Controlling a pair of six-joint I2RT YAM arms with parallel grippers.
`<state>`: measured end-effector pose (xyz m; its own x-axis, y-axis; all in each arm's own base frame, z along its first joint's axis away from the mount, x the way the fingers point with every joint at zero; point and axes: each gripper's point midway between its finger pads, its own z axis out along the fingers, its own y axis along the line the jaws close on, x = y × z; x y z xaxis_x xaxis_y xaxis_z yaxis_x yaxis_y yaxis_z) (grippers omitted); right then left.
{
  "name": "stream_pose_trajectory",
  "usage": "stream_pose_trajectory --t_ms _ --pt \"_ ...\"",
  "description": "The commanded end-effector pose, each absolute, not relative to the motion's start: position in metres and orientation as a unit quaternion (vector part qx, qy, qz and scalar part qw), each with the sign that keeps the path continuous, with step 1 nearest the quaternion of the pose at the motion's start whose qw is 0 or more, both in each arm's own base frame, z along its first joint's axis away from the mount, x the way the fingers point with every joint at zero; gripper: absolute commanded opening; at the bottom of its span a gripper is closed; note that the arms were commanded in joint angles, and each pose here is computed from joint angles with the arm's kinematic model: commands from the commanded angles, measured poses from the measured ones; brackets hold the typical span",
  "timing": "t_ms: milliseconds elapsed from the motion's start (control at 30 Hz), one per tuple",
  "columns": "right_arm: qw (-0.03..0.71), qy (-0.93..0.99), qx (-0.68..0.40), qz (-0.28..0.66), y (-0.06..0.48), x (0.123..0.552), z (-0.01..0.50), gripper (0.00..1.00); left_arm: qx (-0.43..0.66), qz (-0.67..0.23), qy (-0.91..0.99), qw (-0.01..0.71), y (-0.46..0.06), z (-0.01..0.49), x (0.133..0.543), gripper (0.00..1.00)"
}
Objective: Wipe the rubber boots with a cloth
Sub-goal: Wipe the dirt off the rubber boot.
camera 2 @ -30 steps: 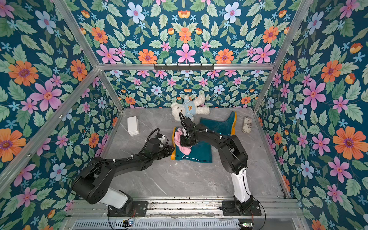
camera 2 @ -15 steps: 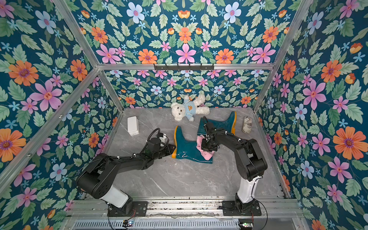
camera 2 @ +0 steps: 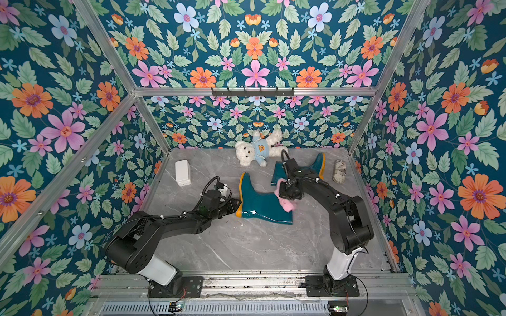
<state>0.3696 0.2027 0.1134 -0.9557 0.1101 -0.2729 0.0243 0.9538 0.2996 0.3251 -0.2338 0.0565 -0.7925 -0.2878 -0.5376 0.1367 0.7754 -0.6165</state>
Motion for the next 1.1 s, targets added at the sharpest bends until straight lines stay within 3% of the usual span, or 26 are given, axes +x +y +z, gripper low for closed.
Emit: stream_pose_trajectory --t_ms 0,133,300,567,867,1067 --pt "0.141 0.976 -0.012 0.167 0.259 0.369 0.126 0.00 -0.063 -0.228 0.951 0.201 -0.197 -0.008 0.276 0.27" --pt "0.111 0.973 -0.057 0.192 0.321 0.359 0.112 0.00 -0.062 -0.229 0.951 0.197 -0.198 -0.010 0.276 0.27" --pt "0.072 0.977 -0.081 0.183 0.337 0.334 0.081 0.00 -0.061 -0.230 0.951 0.198 -0.198 -0.010 0.276 0.27" --pt "0.054 0.988 -0.023 0.139 0.259 0.310 0.057 0.00 -0.062 -0.232 0.950 0.201 -0.198 -0.008 0.276 0.27" --pt "0.027 0.980 0.139 0.138 0.137 0.293 0.024 0.00 -0.063 -0.230 0.950 0.201 -0.196 -0.007 0.274 0.27" --pt "0.045 0.979 0.136 0.146 0.136 0.309 0.035 0.00 -0.063 -0.230 0.950 0.201 -0.197 -0.006 0.275 0.27"
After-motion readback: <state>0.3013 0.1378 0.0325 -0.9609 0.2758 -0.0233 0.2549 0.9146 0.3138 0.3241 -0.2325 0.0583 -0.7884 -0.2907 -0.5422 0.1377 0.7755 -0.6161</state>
